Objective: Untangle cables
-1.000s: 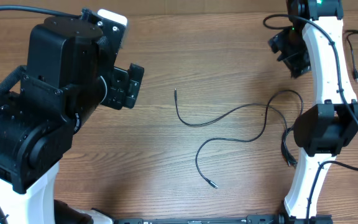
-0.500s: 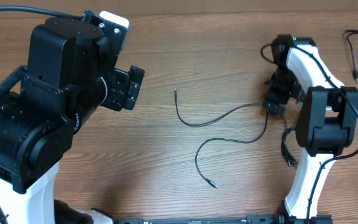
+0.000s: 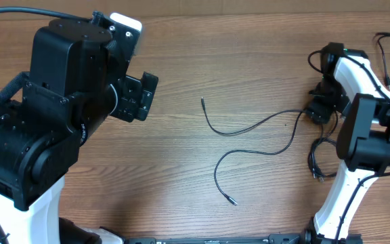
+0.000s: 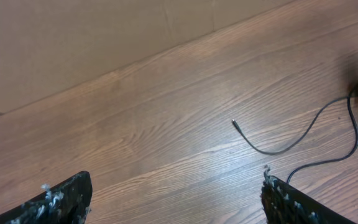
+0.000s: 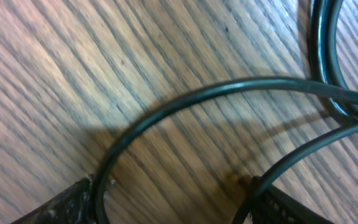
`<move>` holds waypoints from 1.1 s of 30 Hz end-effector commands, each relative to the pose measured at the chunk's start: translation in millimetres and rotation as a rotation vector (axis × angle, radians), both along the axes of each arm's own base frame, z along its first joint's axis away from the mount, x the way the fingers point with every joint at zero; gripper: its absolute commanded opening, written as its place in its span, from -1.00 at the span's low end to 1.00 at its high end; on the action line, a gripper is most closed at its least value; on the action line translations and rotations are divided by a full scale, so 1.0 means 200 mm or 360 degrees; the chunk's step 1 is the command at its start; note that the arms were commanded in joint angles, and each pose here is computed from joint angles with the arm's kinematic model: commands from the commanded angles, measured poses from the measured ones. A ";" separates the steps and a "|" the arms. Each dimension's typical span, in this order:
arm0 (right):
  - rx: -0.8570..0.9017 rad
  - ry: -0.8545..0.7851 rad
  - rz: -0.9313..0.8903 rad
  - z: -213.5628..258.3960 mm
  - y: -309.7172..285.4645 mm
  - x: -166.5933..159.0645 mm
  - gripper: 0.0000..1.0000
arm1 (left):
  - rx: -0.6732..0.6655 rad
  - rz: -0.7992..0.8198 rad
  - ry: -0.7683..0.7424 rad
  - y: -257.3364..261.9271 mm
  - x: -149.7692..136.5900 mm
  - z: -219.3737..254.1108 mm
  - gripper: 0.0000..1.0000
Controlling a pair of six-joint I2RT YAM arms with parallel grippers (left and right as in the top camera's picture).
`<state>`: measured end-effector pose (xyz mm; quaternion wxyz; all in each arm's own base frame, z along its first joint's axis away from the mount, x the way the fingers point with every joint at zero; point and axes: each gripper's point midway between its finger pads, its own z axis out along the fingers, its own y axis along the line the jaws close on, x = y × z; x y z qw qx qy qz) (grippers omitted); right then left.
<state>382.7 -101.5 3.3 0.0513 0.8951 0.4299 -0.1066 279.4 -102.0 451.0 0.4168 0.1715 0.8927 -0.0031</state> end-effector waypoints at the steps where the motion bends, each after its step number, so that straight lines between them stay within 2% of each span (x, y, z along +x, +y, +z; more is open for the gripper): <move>1: 0.0078 -0.0029 0.0002 0.00 0.00 0.00 0.49 | 0.0014 -0.0035 0.0032 -0.02 0.00 -0.03 0.73; 3: 0.0076 -0.0032 0.0043 0.00 -0.01 0.01 0.46 | 0.0019 -0.0037 0.0048 -0.02 0.01 -0.04 0.73; 4: 0.0075 -0.0034 0.0054 0.00 -0.01 0.01 0.22 | 0.0022 -0.0037 0.0055 -0.02 0.01 -0.05 0.72; 5: 0.0077 -0.0032 0.0071 0.00 -0.01 0.01 -0.30 | 0.0026 -0.0036 0.0063 -0.02 0.01 -0.06 0.71; 6: 0.0083 -0.0032 0.0111 0.00 -0.01 0.02 -0.93 | 0.0029 -0.0037 0.0069 -0.02 0.01 -0.06 0.72; 9: 0.0100 -0.0082 0.0364 0.00 0.00 0.09 -0.93 | 0.0037 -0.0036 0.0085 -0.02 0.01 -0.08 0.72; 12: 0.0227 -0.0265 0.0935 -0.01 0.10 0.28 -0.93 | 0.0039 -0.0037 0.0085 -0.02 0.01 -0.08 0.73; 14: 0.0321 -0.0602 0.1536 0.06 0.28 0.52 -0.93 | 0.0047 -0.0034 0.0081 -0.02 0.01 -0.08 0.74; 16: 0.0320 -0.1033 0.2044 0.22 0.52 0.74 -0.92 | 0.0057 -0.0023 0.0076 -0.01 0.02 -0.08 0.75; 18: 0.0221 -0.1427 0.2422 0.50 0.74 0.90 -0.92 | 0.0069 -0.0007 0.0070 0.00 0.02 -0.07 0.75; 20: 0.0055 -0.1797 0.2764 0.83 0.96 0.98 -0.92 | 0.0085 0.0010 0.0063 0.01 0.02 -0.07 0.74; 23: -0.0214 -0.2080 0.3117 1.21 1.19 0.96 -0.92 | 0.0134 0.0069 0.0039 0.05 0.04 -0.06 0.72; 26: -0.0357 -0.2224 0.3420 1.50 1.40 0.81 -0.92 | 0.0212 0.0163 0.0000 0.12 0.05 -0.05 0.72; 30: -0.0444 -0.2224 0.3708 1.73 1.55 0.55 -0.92 | 0.0288 0.0332 -0.0068 0.22 0.08 -0.01 0.76; 33: -0.0609 -0.2095 0.3903 1.85 1.54 0.37 -0.92 | 0.0260 0.0373 -0.0087 0.23 0.09 0.00 0.82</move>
